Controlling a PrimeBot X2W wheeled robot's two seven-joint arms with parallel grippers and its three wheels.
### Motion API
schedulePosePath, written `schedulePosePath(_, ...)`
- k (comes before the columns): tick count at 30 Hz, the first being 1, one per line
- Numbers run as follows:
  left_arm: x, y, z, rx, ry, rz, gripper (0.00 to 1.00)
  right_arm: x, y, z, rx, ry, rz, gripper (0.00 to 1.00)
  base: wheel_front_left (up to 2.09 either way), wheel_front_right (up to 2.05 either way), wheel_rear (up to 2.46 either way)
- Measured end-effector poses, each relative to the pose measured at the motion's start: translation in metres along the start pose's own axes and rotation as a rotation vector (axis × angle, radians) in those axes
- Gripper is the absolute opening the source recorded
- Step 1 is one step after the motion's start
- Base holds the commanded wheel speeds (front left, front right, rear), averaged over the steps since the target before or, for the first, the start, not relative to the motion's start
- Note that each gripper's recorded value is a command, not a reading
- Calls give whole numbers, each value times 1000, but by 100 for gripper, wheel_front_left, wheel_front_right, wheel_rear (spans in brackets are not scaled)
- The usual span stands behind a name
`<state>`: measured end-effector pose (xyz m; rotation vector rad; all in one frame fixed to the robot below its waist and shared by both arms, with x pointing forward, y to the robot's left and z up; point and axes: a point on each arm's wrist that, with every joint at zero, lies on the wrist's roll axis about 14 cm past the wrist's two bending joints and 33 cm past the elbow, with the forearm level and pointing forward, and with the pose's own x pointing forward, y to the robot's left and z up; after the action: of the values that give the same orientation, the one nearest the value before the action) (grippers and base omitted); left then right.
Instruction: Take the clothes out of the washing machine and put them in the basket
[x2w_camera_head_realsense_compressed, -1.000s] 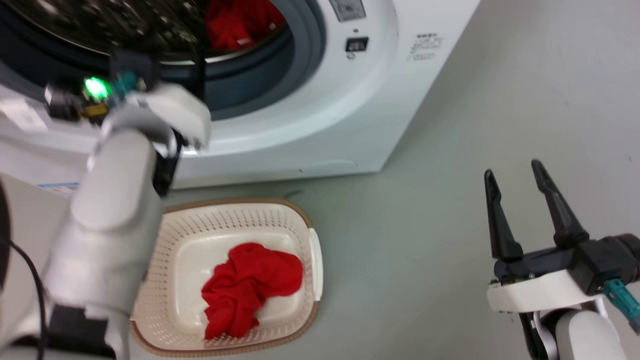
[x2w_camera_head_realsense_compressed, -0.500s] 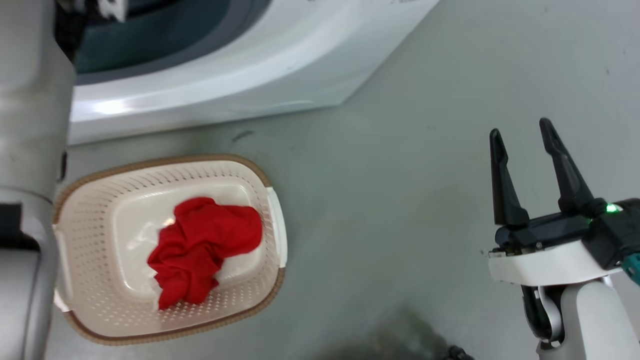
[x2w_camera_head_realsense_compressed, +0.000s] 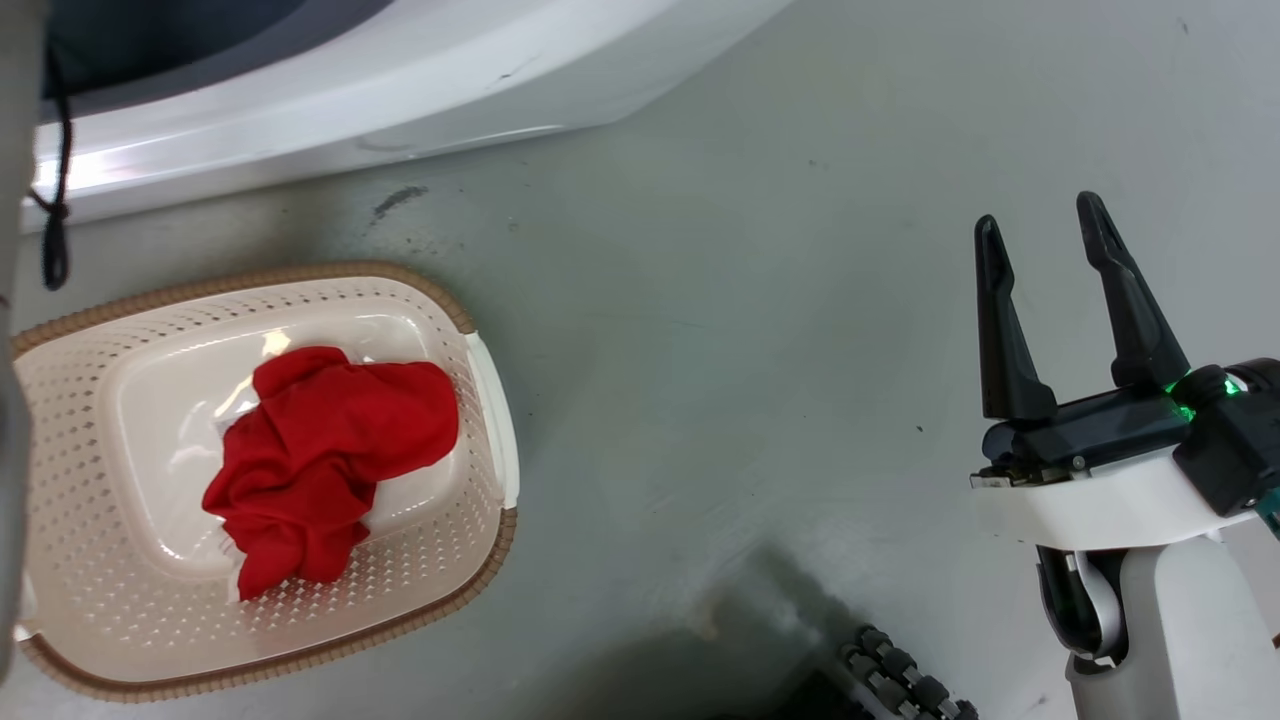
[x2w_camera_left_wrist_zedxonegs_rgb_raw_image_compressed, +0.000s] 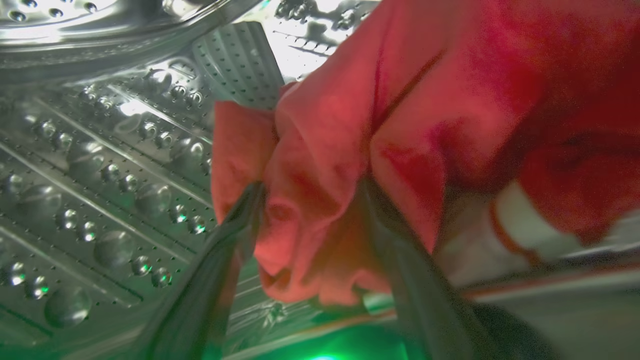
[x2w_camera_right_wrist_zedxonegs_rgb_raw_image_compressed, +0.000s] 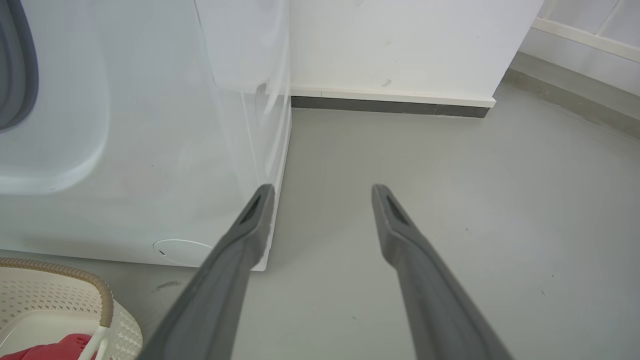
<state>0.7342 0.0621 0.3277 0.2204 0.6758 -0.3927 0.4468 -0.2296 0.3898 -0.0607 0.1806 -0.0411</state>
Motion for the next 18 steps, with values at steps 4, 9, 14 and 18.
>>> schedulePosePath(4, 10, 3, -13, -5, 46, 2, 100, 0, -2, -4, 4, 11, -7, 100, 0, 0, 0)
schedulePosePath(9, 16, 4, -15, -6, 50, 1, 100, -1, -3, -7, 6, 21, -10, 100, 0, 0, 0)
schedulePosePath(14, 16, 6, -16, 9, 46, 6, 0, 0, -1, -9, 9, 24, -6, 100, 0, 0, 0)
schedulePosePath(18, 12, 10, -7, 14, 2, 13, 0, 0, 0, -6, 11, 17, -3, 100, 0, 0, 0)
